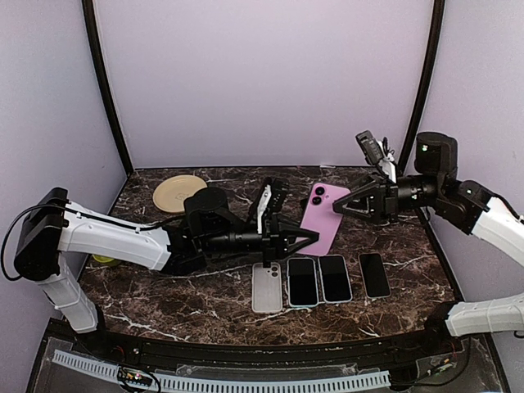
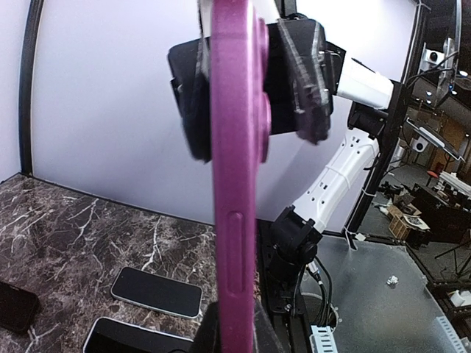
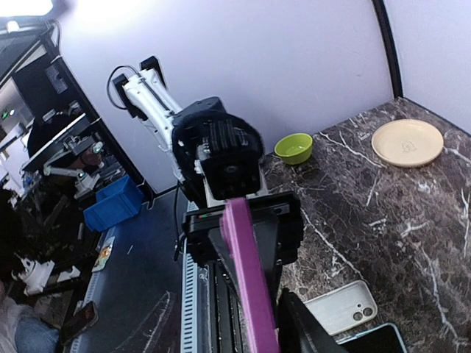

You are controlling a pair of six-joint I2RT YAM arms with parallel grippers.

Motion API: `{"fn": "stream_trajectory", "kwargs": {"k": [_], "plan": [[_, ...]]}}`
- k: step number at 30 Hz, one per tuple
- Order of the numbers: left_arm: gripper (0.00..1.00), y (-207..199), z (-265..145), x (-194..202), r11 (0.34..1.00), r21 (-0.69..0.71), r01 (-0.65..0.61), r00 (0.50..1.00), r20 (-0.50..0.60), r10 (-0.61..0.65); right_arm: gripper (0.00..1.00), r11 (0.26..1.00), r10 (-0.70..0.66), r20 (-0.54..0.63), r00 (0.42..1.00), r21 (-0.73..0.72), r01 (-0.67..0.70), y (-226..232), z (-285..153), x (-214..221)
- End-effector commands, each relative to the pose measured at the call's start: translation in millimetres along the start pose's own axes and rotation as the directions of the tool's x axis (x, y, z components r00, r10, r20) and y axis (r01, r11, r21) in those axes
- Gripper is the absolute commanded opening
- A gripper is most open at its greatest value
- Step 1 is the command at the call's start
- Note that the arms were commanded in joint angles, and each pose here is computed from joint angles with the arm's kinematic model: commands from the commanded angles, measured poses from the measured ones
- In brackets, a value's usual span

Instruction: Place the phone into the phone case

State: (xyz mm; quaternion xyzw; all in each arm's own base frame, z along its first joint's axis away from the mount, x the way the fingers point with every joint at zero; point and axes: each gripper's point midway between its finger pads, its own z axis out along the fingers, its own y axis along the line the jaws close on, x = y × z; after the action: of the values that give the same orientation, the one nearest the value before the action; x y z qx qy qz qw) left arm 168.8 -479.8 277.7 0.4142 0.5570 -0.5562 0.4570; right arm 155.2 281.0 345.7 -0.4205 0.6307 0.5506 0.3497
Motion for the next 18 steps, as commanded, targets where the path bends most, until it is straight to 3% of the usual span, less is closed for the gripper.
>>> {"fn": "stream_trajectory", "kwargs": {"k": [1, 4, 6, 8, 9, 11, 13, 15, 17, 18], "plan": [[0.0, -15, -11, -47, 0.998, 0.034, -0.053, 0.991, 0.127, 0.048, 0.31, 1.0, -0.018, -0.007, 1.0, 0.019, 0.018, -1, 6, -6], [0.0, -13, -13, -45, 0.998, 0.02, -0.06, 0.991, 0.119, 0.057, 0.06, 0.999, -0.011, 0.015, 1.0, 0.048, 0.01, -4, 5, -14], [0.0, -10, -13, -43, 0.997, 0.0, -0.072, 0.992, 0.106, 0.071, 0.0, 0.997, -0.001, 0.036, 0.999, 0.077, -0.002, -7, 4, -19], [0.18, -6, -14, -40, 0.995, -0.029, -0.093, 0.992, 0.087, 0.095, 0.0, 0.994, 0.021, 0.064, 0.998, 0.11, -0.028, -11, 2, -26], [0.39, -5, -16, -40, 0.994, -0.042, -0.101, 0.992, 0.076, 0.104, 0.0, 0.989, 0.043, 0.073, 0.996, 0.139, -0.052, -17, 2, -28], [0.61, 4, -20, -40, 0.985, -0.108, -0.136, 0.988, 0.06, 0.143, 0.0, 0.975, 0.085, 0.088, 0.993, 0.197, -0.101, -29, 1, -33], [0.66, 18, -29, -42, 0.958, -0.218, -0.184, 0.98, 0.035, 0.196, 0.0, 0.953, 0.141, 0.104, 0.985, 0.257, -0.163, -42, 1, -37], [0.67, 46, -46, -52, 0.871, -0.427, -0.244, 0.963, -0.002, 0.269, 0.0, 0.897, 0.242, 0.124, 0.962, 0.35, -0.271, -62, -2, -36], [0.68, 49, -58, -61, 0.77, -0.52, -0.369, 0.918, -0.073, 0.391, 0.0, 0.828, 0.34, 0.136, 0.931, 0.426, -0.364, -81, -3, -33], [0.68, 48, -61, -59, 0.702, -0.524, -0.482, 0.863, -0.147, 0.483, 0.0, 0.808, 0.377, 0.137, 0.916, 0.435, -0.397, -85, -1, -35]]}}
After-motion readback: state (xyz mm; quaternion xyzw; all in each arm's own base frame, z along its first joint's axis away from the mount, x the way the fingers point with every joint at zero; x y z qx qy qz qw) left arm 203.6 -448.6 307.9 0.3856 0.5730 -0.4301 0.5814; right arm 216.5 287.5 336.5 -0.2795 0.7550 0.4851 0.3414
